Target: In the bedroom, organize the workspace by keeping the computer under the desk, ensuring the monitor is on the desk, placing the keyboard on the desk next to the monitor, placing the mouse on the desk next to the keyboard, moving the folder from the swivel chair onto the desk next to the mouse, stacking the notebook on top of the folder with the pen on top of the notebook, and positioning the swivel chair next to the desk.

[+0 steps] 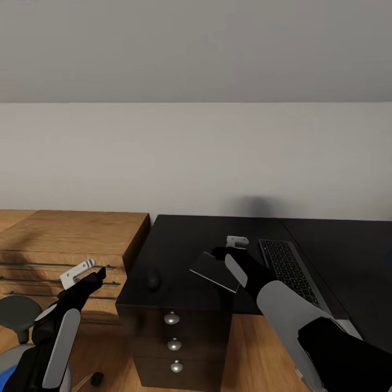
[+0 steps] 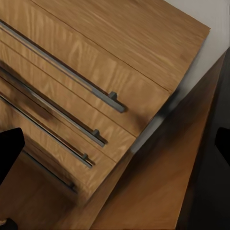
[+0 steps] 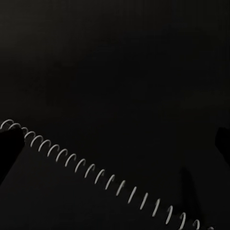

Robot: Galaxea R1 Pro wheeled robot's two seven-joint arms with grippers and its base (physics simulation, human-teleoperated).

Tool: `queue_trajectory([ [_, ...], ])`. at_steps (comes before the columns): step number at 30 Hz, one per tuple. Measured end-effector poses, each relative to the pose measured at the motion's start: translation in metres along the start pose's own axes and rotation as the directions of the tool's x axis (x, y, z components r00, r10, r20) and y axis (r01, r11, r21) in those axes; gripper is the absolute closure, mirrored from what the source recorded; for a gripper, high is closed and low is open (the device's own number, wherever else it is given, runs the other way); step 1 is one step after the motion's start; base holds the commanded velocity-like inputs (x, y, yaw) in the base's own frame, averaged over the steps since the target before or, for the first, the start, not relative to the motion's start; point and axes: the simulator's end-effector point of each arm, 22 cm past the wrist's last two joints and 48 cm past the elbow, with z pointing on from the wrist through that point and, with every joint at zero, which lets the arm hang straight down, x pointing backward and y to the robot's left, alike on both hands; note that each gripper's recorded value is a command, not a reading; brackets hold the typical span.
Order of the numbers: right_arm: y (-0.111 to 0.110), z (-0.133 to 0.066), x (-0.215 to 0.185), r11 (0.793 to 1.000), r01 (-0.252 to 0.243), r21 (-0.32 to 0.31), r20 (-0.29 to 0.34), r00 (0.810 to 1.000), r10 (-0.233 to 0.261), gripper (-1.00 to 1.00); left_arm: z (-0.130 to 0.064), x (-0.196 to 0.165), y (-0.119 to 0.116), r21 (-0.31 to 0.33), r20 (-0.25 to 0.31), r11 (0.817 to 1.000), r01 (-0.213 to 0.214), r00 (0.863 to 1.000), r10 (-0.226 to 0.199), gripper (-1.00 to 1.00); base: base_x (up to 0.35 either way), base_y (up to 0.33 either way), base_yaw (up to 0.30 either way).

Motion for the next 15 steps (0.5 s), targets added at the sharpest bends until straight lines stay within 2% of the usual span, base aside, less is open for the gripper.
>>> queue_trajectory([
  [15,-0.002,0.013,0.026,1.000,-0.001,-0.001,-0.010,1.000,0.001,-1.00,0.007,0.022,0.009,0.000,0.001,1.000,0.000,1.000,0.000,-1.00,0.000,0.000,0.000],
])
